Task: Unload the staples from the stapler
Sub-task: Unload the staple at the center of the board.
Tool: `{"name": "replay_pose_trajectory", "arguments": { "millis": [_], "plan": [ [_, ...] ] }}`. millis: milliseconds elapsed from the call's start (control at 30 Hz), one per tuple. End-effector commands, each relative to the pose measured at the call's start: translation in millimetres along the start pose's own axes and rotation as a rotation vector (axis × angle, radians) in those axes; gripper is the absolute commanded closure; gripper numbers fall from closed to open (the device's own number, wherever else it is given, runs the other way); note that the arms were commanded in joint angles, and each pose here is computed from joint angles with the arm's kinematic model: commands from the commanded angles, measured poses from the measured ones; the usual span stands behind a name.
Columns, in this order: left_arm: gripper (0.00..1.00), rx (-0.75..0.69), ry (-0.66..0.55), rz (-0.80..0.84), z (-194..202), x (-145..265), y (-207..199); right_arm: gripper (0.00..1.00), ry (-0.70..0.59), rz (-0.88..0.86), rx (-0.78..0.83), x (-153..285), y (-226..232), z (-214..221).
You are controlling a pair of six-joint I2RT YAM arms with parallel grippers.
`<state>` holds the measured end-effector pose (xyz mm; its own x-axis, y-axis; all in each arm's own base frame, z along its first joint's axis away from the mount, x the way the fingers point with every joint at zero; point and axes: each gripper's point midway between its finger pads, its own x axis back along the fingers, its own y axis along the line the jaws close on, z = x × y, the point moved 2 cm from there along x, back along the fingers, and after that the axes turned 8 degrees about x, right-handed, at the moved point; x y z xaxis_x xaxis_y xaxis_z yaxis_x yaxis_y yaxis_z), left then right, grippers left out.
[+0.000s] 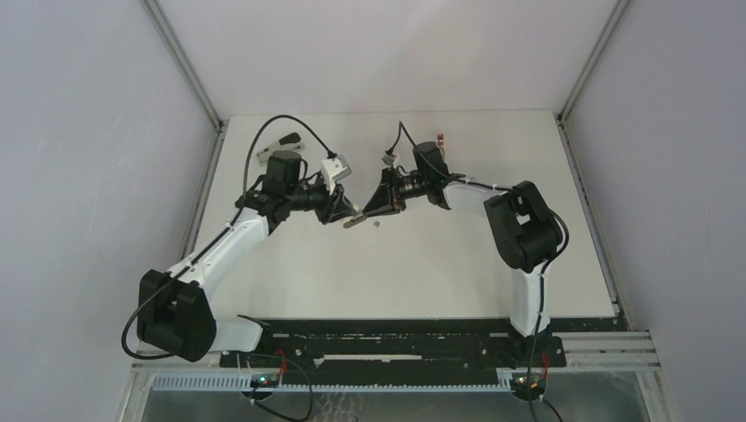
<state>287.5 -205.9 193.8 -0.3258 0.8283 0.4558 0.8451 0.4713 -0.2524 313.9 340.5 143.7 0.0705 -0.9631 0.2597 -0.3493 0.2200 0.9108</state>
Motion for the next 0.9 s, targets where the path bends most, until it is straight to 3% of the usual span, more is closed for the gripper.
{"name": "replay_pose_trajectory", "arguments": {
  "millis": [0, 233, 367, 867],
  "plan": [
    [0.98, -0.046, -0.055, 0.061, -11, 3, -16, 0.74, 0.001, -0.028, 0.029, -5, 5, -1],
    [0.98, -0.049, -0.062, 0.059, -11, 3, -16, 0.82, 0.019, -0.054, 0.028, -9, 9, 2],
    [0.98, -0.046, -0.068, 0.041, -12, 3, -13, 1.00, 0.017, -0.076, 0.024, -8, 14, 1],
    [0.99, -0.050, -0.139, -0.074, -14, 6, 2, 1.00, -0.084, -0.015, -0.005, 20, -1, -19]
  ]
}}
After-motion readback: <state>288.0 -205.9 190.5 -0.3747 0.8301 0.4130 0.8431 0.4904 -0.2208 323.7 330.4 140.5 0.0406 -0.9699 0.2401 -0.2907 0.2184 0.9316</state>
